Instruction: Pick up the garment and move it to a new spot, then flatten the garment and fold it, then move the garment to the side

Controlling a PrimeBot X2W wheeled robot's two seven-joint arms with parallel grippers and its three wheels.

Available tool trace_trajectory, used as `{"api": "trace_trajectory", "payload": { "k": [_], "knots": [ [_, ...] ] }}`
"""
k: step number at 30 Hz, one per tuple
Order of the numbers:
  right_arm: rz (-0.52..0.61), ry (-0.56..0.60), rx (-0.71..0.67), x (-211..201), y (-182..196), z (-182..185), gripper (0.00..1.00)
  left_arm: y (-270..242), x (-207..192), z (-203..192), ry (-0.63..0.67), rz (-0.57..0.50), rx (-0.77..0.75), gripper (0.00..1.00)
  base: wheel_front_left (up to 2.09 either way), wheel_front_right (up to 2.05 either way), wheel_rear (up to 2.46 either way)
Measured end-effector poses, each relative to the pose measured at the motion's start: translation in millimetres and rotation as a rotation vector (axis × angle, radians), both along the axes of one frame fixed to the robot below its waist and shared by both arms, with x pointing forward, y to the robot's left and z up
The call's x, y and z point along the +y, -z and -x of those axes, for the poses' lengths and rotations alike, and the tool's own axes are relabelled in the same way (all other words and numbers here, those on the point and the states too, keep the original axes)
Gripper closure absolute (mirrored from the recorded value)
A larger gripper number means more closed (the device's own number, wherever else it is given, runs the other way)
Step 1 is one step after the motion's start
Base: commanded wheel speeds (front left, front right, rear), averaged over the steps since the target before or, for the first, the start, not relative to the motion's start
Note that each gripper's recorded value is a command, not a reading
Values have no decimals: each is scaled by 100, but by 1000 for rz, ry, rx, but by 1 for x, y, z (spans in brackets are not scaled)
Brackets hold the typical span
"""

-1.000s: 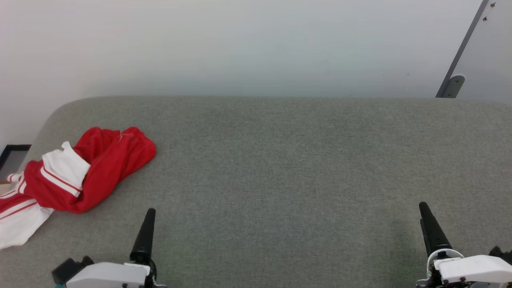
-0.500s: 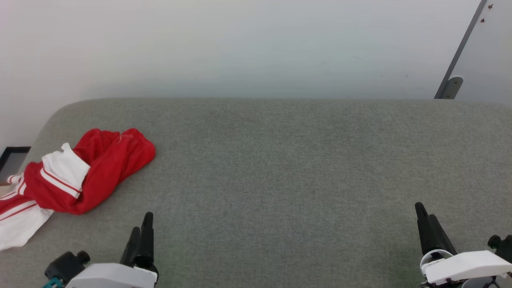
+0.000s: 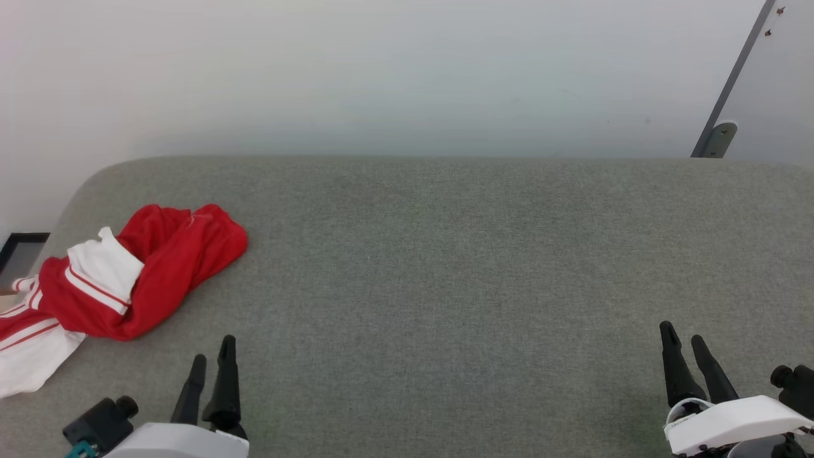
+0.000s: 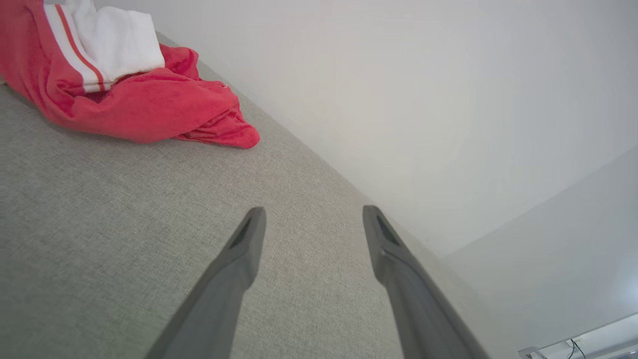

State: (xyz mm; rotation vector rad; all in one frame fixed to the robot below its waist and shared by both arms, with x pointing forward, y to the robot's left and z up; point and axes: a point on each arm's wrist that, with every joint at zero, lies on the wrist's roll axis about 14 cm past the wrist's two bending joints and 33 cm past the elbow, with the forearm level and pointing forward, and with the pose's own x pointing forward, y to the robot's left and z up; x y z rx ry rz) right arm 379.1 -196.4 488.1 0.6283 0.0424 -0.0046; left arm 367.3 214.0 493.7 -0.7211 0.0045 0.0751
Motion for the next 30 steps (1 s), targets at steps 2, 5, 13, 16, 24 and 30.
{"api": "trace_trajectory", "payload": {
  "k": [2,5,13,16,24,30],
  "knots": [
    [21,-1,-3,0,0,0,0,0,0,1,2,-21,-6,0,0,0,0],
    [60,-4,-8,-1,-1,0,0,-2,1,1,4,-54,-16,0,0,0,0],
    [141,-10,-31,-1,-5,0,0,-7,3,1,8,-146,-37,0,0,0,0],
    [173,-14,-40,0,-7,0,0,-8,3,1,10,-174,-46,0,0,0,0],
    [251,-29,-62,4,-11,-1,0,-12,3,2,17,-252,-62,0,0,0,0],
    [300,-37,-75,5,-13,-1,0,-14,1,3,28,-305,-71,0,0,0,0]
  ]
}}
